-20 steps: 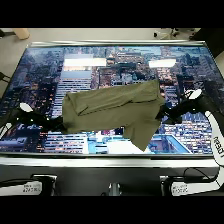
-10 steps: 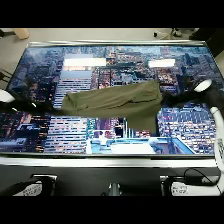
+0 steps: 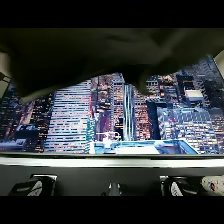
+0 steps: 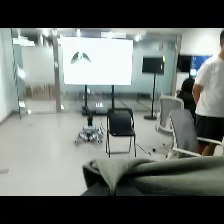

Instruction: Fold the shirts.

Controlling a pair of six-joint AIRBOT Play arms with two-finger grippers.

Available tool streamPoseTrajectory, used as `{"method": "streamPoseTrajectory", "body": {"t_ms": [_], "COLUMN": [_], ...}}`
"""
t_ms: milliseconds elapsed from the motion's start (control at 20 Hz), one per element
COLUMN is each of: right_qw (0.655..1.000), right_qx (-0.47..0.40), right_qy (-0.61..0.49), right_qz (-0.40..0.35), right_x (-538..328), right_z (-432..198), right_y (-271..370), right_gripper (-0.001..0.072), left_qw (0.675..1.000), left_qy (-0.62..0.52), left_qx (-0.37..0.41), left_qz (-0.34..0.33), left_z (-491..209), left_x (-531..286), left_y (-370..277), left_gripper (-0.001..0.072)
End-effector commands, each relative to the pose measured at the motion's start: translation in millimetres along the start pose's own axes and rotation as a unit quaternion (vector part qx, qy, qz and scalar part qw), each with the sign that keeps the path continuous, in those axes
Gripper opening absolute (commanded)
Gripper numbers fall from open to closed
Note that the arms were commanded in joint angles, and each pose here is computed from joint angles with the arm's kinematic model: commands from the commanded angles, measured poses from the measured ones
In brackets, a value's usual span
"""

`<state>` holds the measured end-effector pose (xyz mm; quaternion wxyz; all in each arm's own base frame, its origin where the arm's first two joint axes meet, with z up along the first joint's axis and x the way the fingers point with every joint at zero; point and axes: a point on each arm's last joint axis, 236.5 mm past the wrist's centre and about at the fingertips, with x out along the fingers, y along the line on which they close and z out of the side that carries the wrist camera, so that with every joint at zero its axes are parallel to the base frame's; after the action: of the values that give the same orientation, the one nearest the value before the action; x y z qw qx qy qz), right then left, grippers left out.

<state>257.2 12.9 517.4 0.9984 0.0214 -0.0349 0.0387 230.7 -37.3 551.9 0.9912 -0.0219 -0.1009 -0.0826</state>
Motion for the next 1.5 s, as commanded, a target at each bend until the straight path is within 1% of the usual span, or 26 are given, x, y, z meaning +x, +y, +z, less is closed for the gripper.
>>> {"method": "streamPoseTrajectory", "body": {"t_ms": [0,100,200,300,350,400,500,550,650,700,750,800,850,900,1000,1100,1200,1250,1300,1350,1400,1450], "right_qw": [0.999,0.998,0.992,0.973,0.953,0.929,0.867,0.833,0.78,0.763,0.756,0.757,0.765,0.776,0.796,0.81,0.816,0.812,0.801,0.786,0.753,0.72], "right_qx": [-0.019,-0.014,-0.005,0.012,0.028,0.044,0.081,0.101,0.118,0.12,0.118,0.117,0.122,0.146,0.209,0.253,0.262,0.255,0.239,0.218,0.199,0.185], "right_qy": [-0.005,0.039,0.113,0.225,0.301,0.366,0.491,0.544,0.614,0.635,0.643,0.642,0.631,0.613,0.568,0.528,0.514,0.524,0.548,0.579,0.627,0.669], "right_qz": [-0.048,-0.048,-0.047,-0.041,-0.031,-0.022,-0.005,0.001,0.006,0.015,0.023,0.028,0.026,0.01,-0.003,-0.012,-0.01,-0.003,0.009,0.019,0.023,0.02], "right_x": [-54.9,-42.0,-21.0,9.3,26.8,45.5,80.4,94.7,122.0,135.8,154.2,172.0,191.9,212.2,247.4,272.6,280.3,275.4,262.7,244.8,215.4,188.7], "right_z": [8.7,-12.2,-48.2,-105.1,-145.6,-184.7,-271.1,-314.8,-393.9,-426.5,-458.3,-484.3,-507.1,-523.6,-537.6,-541.0,-539.3,-538.8,-539.5,-540.5,-543.1,-546.1], "right_y": [-5.7,-10.0,-17.7,-28.4,-32.7,-37.8,-48.2,-51.9,-49.8,-43.0,-34.2,-25.6,-19.3,-16.1,-8.3,-6.5,-5.6,-3.4,0.2,1.8,3.0,1.6], "right_gripper": [0.0019,0.0019,0.002,0.0019,0.0019,0.0018,0.0018,0.0018,0.0018,0.0018,0.0018,0.0018,0.0018,0.0019,0.0019,0.0019,0.0019,0.0019,0.0019,0.0019,0.0019,0.0018], "left_qw": [0.999,0.998,0.993,0.98,0.969,0.954,0.909,0.878,0.821,0.799,0.781,0.77,0.765,0.762,0.761,0.768,0.781,0.789,0.793,0.791,0.782,0.763], "left_qy": [0.008,0.048,0.102,0.193,0.241,0.295,0.412,0.472,0.561,0.591,0.613,0.625,0.628,0.627,0.619,0.604,0.587,0.577,0.572,0.578,0.593,0.62], "left_qx": [0.03,0.035,0.036,0.026,0.014,-0.004,-0.042,-0.062,-0.093,-0.104,-0.113,-0.121,-0.135,-0.152,-0.192,-0.21,-0.208,-0.205,-0.202,-0.196,-0.189,-0.182], "left_qz": [0.024,0.037,0.044,0.05,0.049,0.047,0.043,0.043,0.043,0.044,0.045,0.047,0.047,0.045,0.039,0.044,0.053,0.056,0.055,0.047,0.037,0.023], "left_z": [8.5,-11.4,-39.3,-92.6,-127.5,-173.5,-280.3,-337.2,-429.4,-464.4,-495.8,-520.2,-543.1,-561.0,-589.7,-608.1,-611.5,-607.8,-602.7,-598.7,-597.8,-601.3], "left_x": [-35.8,-27.8,-13.9,10.2,27.1,46.6,70.5,72.9,68.9,68.0,70.5,75.7,83.9,92.2,109.8,126.0,139.2,145.9,149.6,148.0,140.4,125.2], "left_y": [-1.3,8.8,19.1,35.4,44.1,53.6,70.2,76.5,84.2,87.4,91.7,95.3,96.5,95.1,88.1,89.4,96.7,101.6,104.9,104.9,103.6,98.7], "left_gripper": [0.003,0.003,0.0031,0.0031,0.0031,0.0031,0.003,0.003,0.0031,0.0031,0.0031,0.0031,0.0031,0.0031,0.0031,0.0031,0.0031,0.0031,0.0032,0.0032,0.0031,0.0031]}}
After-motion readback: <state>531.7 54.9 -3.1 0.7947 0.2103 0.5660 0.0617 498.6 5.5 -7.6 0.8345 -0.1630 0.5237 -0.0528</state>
